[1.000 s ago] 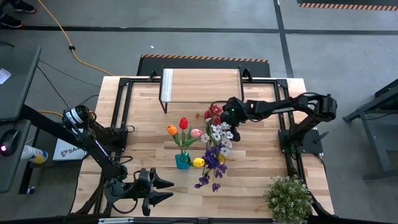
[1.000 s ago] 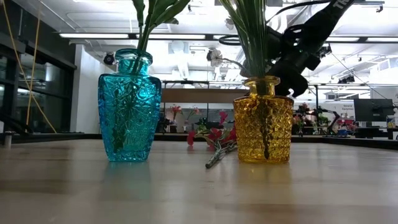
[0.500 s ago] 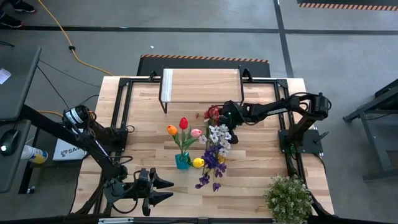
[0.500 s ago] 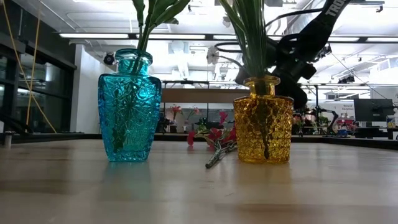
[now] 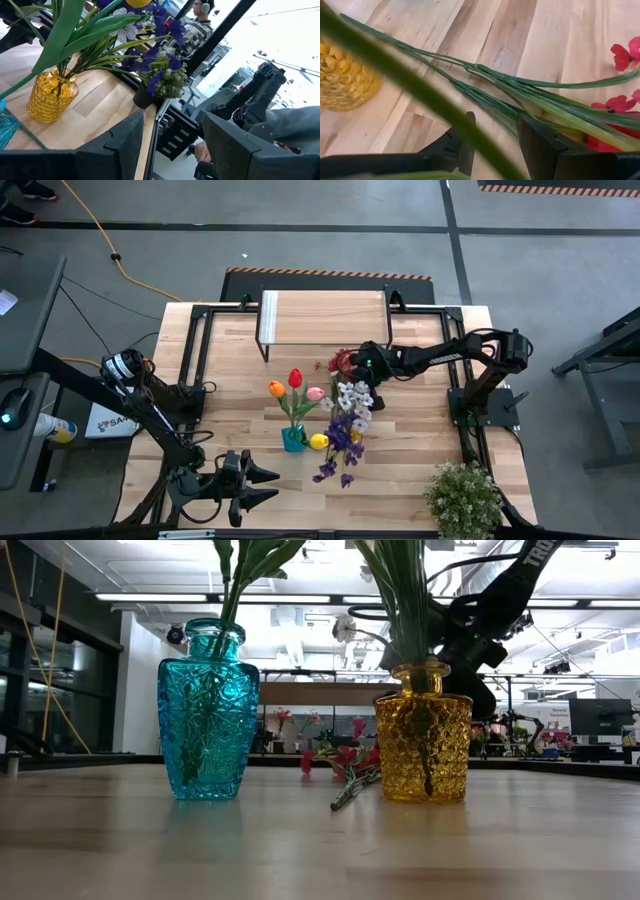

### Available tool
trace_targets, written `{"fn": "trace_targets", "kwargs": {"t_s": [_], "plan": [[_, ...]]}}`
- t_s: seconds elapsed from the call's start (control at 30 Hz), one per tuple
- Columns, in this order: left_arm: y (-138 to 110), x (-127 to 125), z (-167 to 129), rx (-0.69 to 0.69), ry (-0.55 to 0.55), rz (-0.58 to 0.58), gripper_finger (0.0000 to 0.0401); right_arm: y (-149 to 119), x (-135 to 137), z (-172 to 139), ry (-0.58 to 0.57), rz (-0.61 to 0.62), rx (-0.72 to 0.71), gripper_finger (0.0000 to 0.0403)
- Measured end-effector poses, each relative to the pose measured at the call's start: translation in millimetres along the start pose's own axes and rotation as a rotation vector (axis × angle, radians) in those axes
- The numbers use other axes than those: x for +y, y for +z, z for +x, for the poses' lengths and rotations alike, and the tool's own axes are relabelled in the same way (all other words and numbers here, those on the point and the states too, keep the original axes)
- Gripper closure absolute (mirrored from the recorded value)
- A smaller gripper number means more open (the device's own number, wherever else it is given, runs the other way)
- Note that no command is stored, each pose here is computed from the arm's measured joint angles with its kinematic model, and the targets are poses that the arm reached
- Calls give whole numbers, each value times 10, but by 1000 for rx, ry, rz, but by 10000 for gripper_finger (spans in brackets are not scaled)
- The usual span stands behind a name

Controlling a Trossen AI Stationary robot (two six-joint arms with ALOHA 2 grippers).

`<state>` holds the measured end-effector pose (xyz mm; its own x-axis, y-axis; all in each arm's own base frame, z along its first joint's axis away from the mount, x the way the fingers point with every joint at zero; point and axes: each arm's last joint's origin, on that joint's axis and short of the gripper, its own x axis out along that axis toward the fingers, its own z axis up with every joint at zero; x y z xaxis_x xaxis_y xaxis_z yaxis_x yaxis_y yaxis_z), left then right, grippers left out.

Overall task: Pick and place flowers into a vace then onto a shelf
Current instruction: Put the red flowers into the yellow vase

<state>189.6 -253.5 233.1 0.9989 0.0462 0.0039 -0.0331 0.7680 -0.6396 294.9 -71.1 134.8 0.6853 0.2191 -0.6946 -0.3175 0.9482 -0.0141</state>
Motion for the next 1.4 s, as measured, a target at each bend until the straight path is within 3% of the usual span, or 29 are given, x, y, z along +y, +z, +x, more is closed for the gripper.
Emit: {"fn": "trace_targets", "kwargs": {"t_s": [0.37, 0.8, 1.03, 1.2, 1.4], "plan": [[0, 0, 0, 0, 0, 0, 162, -10, -17, -1, -57, -55, 31, 266], [1, -1, 0, -1, 0, -3, 162, -3, -21, -1, -60, -163, 28, 186], [1, 0, 0, -2, 2, -3, 162, -9, -21, 13, -51, -181, 24, 184], [7, -5, 0, -6, 0, -11, 162, -100, -12, 123, 17, -143, 37, 184], [23, -16, 0, -16, -7, -30, 162, -107, -17, 186, 0, -149, 30, 184]]}}
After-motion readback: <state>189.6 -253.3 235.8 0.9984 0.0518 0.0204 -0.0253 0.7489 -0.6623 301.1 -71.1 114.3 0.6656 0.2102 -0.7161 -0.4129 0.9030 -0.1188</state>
